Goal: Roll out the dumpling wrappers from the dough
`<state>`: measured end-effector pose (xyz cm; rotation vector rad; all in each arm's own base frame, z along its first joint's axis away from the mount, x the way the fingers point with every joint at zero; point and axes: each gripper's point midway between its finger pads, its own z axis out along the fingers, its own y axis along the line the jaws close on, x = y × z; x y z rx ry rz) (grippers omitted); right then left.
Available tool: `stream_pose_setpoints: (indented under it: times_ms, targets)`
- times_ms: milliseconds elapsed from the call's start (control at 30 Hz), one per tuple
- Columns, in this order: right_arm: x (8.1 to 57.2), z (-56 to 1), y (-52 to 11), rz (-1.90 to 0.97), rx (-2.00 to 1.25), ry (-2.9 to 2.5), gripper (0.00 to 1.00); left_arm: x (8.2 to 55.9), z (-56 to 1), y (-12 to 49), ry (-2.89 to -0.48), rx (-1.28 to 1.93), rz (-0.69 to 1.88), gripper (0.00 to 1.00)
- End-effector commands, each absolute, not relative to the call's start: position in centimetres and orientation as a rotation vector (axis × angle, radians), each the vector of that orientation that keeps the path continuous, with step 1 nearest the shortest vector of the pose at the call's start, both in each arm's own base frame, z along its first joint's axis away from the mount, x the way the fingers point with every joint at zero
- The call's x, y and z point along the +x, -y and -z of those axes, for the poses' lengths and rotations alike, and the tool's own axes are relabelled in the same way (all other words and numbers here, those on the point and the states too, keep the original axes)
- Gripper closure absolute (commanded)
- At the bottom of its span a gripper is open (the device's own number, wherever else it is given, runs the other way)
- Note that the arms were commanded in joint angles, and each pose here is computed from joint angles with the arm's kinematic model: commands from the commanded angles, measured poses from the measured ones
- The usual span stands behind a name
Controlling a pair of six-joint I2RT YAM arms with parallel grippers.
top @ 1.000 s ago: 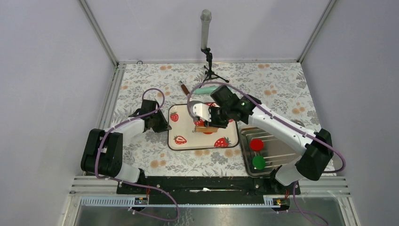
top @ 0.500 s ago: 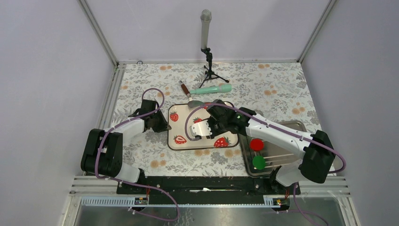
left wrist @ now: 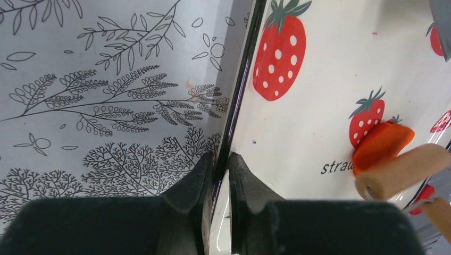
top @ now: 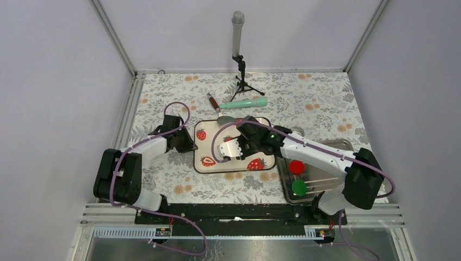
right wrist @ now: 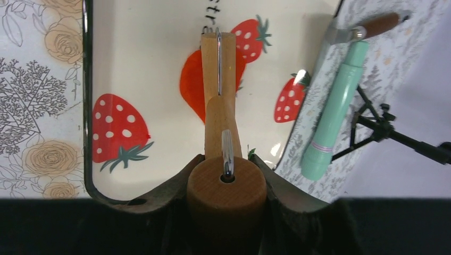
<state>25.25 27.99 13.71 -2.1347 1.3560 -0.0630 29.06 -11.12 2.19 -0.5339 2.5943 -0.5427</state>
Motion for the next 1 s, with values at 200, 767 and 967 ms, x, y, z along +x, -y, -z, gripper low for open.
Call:
stream_pose_setpoints:
  times_ms: [200, 767, 967]
  targets:
    - [24.3, -8.2, -27.5, 0.025, -2.236, -1.421, 1.00, 30.1, -2.1, 10.0, -2.559, -0.564, 0.482, 1.00]
    - [30.9, -10.0, -30.6, 0.123, -2.049, -1.484, 1.00, 30.2, -2.1, 9.6, -2.554, -0.586, 0.480, 1.00]
    - [32.3, -18.1, -33.3, 0.083, -1.896, -1.401, 1.00, 30.2, -2.0, 9.5, -2.552, -0.591, 0.480, 1.00]
